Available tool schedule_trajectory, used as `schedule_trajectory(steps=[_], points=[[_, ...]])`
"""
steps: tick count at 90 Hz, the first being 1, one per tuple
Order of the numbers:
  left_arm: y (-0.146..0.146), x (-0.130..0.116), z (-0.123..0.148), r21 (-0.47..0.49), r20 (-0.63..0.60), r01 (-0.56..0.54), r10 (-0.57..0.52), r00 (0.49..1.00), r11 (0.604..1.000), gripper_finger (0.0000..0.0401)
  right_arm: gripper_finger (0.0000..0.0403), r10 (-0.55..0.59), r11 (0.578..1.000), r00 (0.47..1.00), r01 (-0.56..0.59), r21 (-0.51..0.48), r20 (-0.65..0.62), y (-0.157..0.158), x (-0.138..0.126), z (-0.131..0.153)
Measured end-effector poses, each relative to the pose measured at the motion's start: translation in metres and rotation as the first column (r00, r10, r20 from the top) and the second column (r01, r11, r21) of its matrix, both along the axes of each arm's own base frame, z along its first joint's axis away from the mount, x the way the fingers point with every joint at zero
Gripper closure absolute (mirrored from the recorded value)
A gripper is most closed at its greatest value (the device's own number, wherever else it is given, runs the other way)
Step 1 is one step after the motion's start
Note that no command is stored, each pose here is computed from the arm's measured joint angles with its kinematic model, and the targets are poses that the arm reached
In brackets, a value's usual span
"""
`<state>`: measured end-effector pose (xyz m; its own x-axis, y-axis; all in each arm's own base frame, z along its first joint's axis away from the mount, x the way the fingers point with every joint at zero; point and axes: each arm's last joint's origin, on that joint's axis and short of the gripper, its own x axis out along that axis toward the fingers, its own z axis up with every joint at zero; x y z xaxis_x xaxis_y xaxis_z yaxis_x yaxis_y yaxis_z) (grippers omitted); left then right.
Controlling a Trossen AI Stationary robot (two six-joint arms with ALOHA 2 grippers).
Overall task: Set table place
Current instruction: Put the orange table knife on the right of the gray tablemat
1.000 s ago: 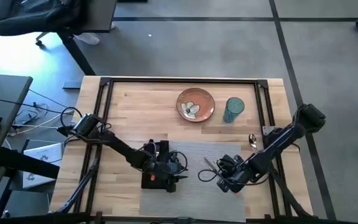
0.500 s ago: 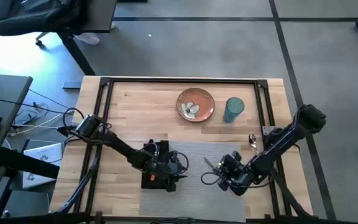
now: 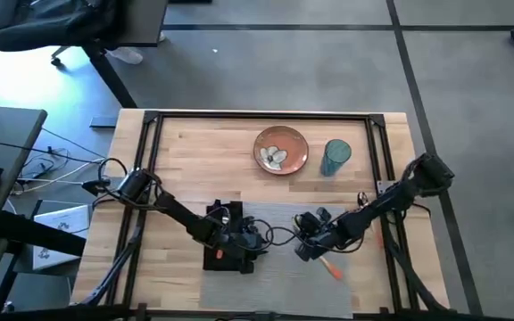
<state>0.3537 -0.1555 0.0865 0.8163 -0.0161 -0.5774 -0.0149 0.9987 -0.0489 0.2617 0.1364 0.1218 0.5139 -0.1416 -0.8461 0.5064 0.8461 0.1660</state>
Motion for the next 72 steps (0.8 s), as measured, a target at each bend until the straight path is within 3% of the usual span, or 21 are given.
schedule_trajectory(steps=[51,72], points=[[0.0,0.0,0.0,0.005,0.0,-0.005,0.005,1.0,1.0,0.0272,0.0403,-0.049,0.999,0.996,0.047,-0.025,-0.077,-0.005,-0.004,-0.006],[0.0,0.0,-0.001,0.009,-0.002,-0.009,0.009,1.0,1.0,0.0272,0.0403,-0.103,0.994,0.98,0.097,-0.044,-0.169,-0.013,-0.019,0.003]])
